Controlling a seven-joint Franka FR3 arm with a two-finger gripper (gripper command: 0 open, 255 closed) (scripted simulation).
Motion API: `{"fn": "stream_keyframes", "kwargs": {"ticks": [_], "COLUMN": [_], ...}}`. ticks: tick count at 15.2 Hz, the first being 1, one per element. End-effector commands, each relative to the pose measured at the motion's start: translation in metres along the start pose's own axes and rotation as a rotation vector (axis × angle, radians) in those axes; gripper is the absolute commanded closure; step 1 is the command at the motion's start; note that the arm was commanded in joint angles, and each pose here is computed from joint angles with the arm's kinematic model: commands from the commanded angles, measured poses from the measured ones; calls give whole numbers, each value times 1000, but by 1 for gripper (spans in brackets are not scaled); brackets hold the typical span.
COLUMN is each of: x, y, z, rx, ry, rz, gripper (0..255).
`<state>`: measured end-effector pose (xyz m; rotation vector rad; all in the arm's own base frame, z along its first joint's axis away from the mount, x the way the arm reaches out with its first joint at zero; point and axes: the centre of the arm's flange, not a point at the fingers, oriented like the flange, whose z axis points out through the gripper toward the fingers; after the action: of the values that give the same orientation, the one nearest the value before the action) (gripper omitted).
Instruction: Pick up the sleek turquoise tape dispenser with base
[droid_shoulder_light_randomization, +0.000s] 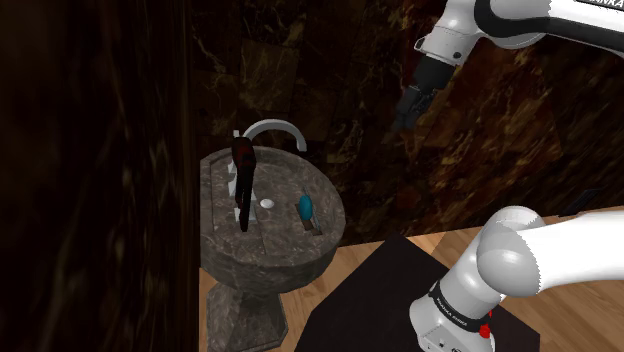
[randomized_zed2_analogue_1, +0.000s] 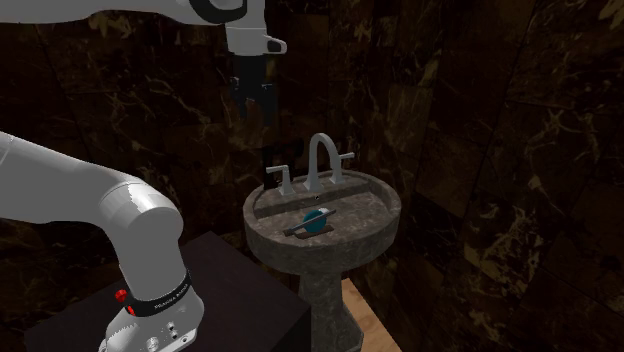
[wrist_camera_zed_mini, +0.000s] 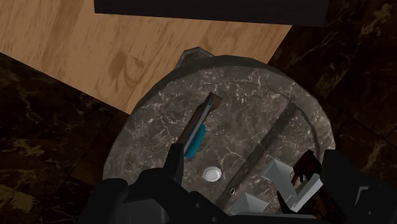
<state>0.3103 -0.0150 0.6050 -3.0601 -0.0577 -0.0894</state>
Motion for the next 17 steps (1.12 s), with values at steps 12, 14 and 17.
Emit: {"fn": "stream_keyframes", "kwargs": {"ticks": [12,14,17], "x": [37,44,55], "y": [13,15,19], "z": [138,163,200], "rx": [-14,-16,-20], "ry": [46,54,67], "rz": [-16,-19,-24], "gripper": [0,0,0]}}
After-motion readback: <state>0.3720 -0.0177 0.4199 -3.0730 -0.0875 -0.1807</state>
